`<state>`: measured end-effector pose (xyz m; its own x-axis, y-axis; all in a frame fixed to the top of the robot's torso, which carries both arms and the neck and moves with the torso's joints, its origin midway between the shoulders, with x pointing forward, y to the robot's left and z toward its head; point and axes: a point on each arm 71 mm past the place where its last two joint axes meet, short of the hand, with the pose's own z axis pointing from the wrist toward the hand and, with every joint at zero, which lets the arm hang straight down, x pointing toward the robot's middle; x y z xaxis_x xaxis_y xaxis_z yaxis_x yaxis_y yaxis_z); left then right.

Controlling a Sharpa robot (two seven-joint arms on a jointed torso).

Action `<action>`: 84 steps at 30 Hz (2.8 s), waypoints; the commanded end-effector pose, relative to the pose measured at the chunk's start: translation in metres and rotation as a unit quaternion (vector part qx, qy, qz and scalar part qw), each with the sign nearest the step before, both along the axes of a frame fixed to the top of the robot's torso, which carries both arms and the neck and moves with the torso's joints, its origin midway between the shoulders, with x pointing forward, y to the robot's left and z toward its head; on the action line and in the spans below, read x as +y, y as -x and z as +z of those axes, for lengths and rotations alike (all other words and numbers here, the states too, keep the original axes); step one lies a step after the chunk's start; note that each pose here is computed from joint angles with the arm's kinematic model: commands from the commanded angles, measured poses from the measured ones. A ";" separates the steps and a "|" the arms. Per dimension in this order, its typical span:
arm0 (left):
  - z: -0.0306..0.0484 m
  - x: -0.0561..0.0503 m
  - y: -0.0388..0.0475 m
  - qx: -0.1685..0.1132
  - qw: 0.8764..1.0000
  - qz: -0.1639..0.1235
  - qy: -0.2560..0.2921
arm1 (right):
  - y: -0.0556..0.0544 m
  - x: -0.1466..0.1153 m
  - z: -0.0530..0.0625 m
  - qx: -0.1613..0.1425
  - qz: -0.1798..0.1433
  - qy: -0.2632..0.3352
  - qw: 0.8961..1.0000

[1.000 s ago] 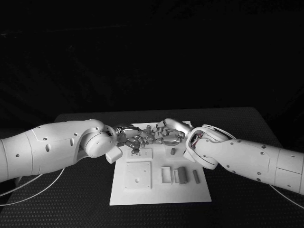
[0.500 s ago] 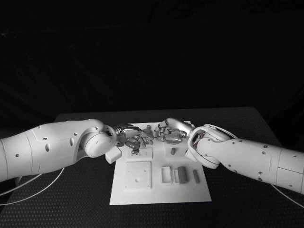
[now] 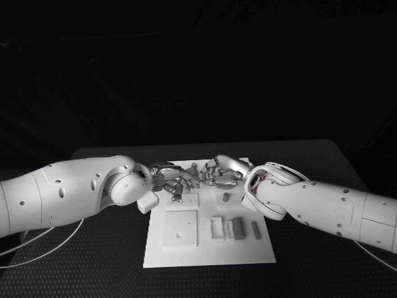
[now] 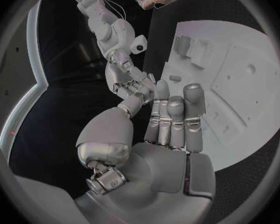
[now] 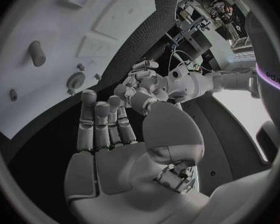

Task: Assemble the parts on the task board

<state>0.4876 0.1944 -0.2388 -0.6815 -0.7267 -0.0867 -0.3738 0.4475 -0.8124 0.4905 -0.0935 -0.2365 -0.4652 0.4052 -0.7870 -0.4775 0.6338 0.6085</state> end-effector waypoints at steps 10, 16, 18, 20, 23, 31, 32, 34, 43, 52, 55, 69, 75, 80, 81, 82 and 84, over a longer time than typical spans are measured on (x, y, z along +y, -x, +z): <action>0.0021 -0.003 0.0013 -0.004 1.000 -0.018 0.015 | 0.002 0.003 -0.002 0.010 0.017 0.006 1.000; 0.0017 -0.001 0.0007 -0.004 1.000 -0.017 0.011 | 0.002 0.002 -0.002 0.012 0.019 0.007 1.000; 0.0017 0.000 0.0004 -0.005 1.000 -0.016 0.010 | 0.002 0.002 -0.002 0.012 0.019 0.007 1.000; 0.0017 0.001 0.0002 -0.005 1.000 -0.015 0.009 | 0.002 0.002 -0.002 0.013 0.020 0.008 1.000; 0.0017 0.001 -0.0004 -0.007 1.000 -0.012 0.008 | 0.002 0.002 -0.003 0.016 0.022 0.010 1.000; 0.0051 0.003 -0.0031 -0.066 0.997 -0.027 -0.021 | 0.003 0.002 -0.005 0.024 0.030 0.020 0.999; 0.0059 0.003 -0.0033 -0.077 0.996 -0.030 -0.025 | 0.003 0.002 -0.005 0.025 0.031 0.021 0.999; 0.0069 0.001 -0.0031 -0.093 0.994 -0.040 -0.033 | 0.003 0.003 -0.005 0.028 0.033 0.024 0.999; 0.0079 -0.001 -0.0023 -0.129 0.987 -0.064 -0.064 | 0.003 0.003 -0.008 0.039 0.041 0.033 0.998; 0.0073 0.000 -0.0026 -0.136 0.985 -0.067 -0.084 | 0.005 0.004 -0.008 0.041 0.047 0.033 0.997; 0.0071 -0.001 -0.0024 -0.135 0.985 -0.068 -0.084 | 0.005 0.005 -0.008 0.042 0.048 0.033 0.997; 0.0053 -0.004 -0.0001 -0.128 0.983 -0.088 -0.095 | 0.006 0.006 -0.008 0.043 0.051 0.034 0.997; 0.0053 -0.006 0.0009 -0.129 0.982 -0.095 -0.096 | 0.006 0.006 -0.008 0.045 0.053 0.035 0.997; 0.0056 -0.007 0.0006 -0.132 0.982 -0.096 -0.094 | 0.007 0.008 -0.008 0.046 0.056 0.036 0.997; 0.0057 -0.008 0.0006 -0.132 0.982 -0.097 -0.093 | 0.007 0.008 -0.008 0.046 0.056 0.036 0.997; 0.0058 -0.008 0.0005 -0.133 0.982 -0.097 -0.093 | 0.007 0.008 -0.008 0.046 0.057 0.036 0.997; 0.0059 -0.008 0.0006 -0.133 0.982 -0.097 -0.092 | 0.007 0.008 -0.008 0.047 0.058 0.037 0.997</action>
